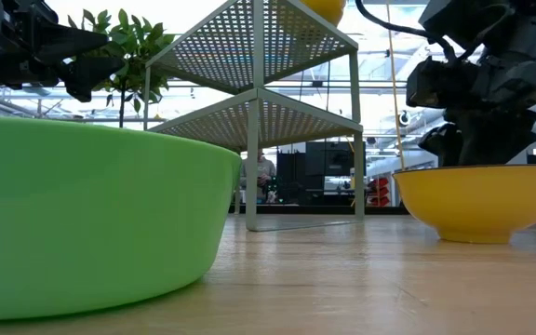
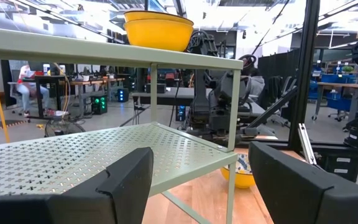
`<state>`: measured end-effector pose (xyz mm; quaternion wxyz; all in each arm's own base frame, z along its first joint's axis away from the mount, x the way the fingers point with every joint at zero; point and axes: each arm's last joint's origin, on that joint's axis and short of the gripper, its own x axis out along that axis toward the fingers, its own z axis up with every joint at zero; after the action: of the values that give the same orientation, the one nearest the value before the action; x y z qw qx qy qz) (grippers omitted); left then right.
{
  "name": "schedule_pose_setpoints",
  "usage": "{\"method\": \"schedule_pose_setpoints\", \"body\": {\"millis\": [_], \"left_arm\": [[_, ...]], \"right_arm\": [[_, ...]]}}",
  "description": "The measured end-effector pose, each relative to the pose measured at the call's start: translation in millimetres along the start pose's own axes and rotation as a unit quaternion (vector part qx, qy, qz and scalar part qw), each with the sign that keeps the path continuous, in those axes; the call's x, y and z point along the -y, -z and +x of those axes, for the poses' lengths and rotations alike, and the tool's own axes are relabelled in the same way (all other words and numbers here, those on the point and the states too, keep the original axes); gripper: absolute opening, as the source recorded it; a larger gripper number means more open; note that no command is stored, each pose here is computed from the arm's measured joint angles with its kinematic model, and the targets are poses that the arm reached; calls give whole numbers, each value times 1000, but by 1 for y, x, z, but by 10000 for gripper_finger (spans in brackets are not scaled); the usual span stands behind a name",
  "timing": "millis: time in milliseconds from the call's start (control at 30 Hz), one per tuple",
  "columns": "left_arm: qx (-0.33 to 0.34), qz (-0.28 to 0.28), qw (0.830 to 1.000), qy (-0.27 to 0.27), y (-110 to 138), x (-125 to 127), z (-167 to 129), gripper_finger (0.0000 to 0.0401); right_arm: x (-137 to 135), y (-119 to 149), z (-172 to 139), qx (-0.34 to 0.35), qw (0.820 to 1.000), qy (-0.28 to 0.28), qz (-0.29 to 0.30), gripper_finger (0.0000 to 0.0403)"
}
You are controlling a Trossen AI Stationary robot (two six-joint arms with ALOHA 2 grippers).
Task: Pick & Place Mini bowls
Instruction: Stack the yellow patterned bowl on the yellow patterned bowl on the shelf
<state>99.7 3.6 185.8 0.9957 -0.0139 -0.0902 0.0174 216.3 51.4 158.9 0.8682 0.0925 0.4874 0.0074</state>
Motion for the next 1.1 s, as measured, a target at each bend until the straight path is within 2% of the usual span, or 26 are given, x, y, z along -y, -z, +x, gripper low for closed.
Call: {"method": "schedule_pose_setpoints", "body": {"millis": [867, 1100], "left_arm": [[0, 0, 1000, 0, 0, 0, 0, 269], [0, 0, 1000, 0, 0, 0, 0, 269]], "right_arm": [[4, -1, 0, 5, 1000, 16, 2, 130], [6, 5, 0, -27, 999, 28, 19, 130]]}}
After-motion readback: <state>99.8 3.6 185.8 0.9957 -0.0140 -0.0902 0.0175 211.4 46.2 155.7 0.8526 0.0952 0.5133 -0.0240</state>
